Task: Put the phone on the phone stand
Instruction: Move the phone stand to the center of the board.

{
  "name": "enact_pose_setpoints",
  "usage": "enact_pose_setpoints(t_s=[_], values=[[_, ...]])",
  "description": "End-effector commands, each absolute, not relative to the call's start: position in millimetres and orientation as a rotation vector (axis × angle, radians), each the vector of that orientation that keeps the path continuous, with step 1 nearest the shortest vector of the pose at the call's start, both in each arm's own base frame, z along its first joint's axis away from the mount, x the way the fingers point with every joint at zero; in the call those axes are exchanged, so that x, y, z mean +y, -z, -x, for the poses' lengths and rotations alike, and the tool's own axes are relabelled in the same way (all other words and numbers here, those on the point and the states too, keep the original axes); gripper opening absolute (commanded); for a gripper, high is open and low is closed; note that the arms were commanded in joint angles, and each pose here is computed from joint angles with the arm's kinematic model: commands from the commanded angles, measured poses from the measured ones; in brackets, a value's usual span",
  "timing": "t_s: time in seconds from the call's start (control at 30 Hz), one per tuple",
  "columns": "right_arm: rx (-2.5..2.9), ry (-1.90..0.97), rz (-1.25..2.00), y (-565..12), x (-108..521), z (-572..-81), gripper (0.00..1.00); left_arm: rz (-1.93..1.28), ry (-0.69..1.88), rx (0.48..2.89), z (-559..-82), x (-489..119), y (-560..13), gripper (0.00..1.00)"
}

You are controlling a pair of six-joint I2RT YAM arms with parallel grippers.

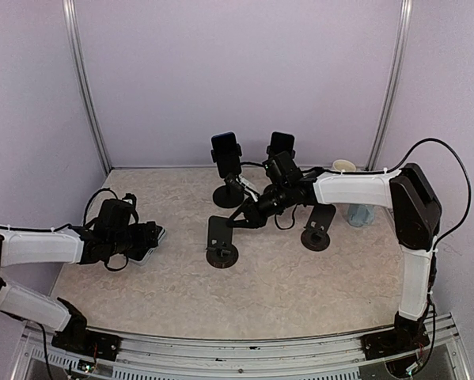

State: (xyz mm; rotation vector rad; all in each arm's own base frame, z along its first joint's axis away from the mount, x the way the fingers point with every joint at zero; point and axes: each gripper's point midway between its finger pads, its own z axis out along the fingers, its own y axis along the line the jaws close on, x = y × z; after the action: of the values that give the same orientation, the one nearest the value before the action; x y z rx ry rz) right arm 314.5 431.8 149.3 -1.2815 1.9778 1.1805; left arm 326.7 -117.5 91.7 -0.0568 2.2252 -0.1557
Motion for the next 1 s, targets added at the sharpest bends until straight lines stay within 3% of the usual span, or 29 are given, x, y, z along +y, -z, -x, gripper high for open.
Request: enact_pose_setpoints(t_s=[0.0,0.17,0.37,0.97], values=[[1.974,-1.186,1.31,-149,435,-309,0.19,0.037,0.142,2.234,-341,-121,-92,0.99],[1.984,-1.174,1.308,-149,434,-309,0.28,-0.006,0.112,2.245,-348,-121,-89,0.99],[2.009,-1.152,1.296,-152,431,-310,0.53,-0.065,0.116,2.261,-355,-122,-88,0.99],[2.039,-1.115,1.239,-167,417,-308,0.7,-0.157,-0.01,2.425,-372,-110,-49,0.99]])
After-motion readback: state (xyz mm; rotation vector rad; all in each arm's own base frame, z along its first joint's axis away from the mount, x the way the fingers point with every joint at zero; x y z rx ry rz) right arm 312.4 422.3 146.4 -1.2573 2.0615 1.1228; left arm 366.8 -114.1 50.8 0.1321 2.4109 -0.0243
